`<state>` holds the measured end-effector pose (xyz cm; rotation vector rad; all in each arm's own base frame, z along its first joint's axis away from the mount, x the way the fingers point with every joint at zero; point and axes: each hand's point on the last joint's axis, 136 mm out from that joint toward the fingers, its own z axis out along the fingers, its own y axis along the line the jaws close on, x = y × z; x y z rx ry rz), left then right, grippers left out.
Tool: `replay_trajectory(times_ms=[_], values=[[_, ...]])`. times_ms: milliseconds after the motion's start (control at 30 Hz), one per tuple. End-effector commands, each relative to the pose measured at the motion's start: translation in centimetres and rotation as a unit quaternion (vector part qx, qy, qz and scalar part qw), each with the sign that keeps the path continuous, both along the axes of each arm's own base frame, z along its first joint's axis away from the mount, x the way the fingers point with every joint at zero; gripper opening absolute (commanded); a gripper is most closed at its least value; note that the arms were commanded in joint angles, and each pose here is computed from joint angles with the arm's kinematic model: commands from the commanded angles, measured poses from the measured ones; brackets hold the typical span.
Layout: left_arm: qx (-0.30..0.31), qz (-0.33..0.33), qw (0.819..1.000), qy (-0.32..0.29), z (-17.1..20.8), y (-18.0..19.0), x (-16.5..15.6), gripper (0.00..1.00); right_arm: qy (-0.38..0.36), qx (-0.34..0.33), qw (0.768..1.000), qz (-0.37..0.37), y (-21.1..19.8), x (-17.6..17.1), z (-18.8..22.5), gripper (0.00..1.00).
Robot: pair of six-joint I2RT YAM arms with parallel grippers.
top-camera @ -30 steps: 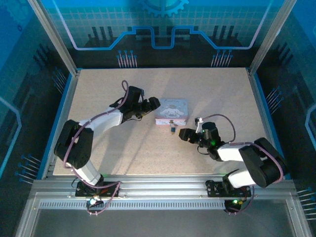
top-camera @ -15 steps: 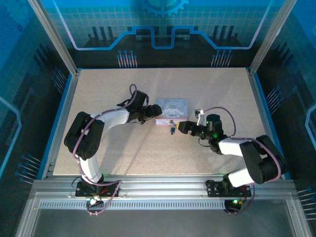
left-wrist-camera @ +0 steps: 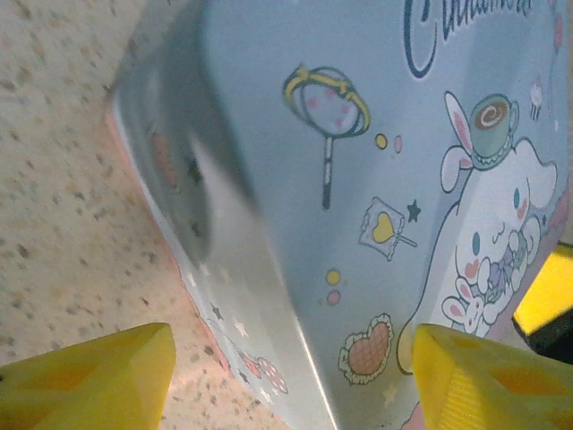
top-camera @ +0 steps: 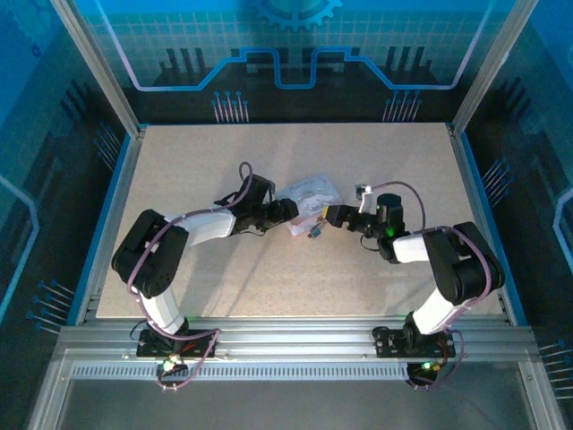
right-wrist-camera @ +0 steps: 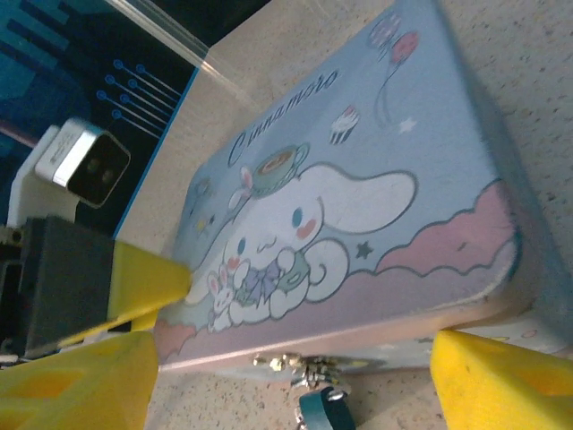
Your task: Unlock the padlock with the key
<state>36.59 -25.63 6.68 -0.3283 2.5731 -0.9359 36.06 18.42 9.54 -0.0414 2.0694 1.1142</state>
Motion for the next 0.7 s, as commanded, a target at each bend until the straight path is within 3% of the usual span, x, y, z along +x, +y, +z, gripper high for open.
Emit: replay_trajectory(times_ms=[0, 300, 667], values=[[0.032, 0.002, 0.998, 0.051, -2.6, 1.0, -2.7, 0.7, -0.033, -0.006, 0.999, 0.0, -0.9, -0.3, 1.0, 0.8], [0.04, 0.01, 0.998, 0.042, -2.3, 1.5, -2.4, 0.71, -0.015, -0.016, 1.0, 0.014, -1.3, -3.5, -0.5, 0.79], [0.037, 0.014, 0.998, 0.04, -2.3, 1.4, -2.3, 0.71, -0.001, 0.027, 0.998, 0.052, 0.8, -2.7, -2.4, 0.72]])
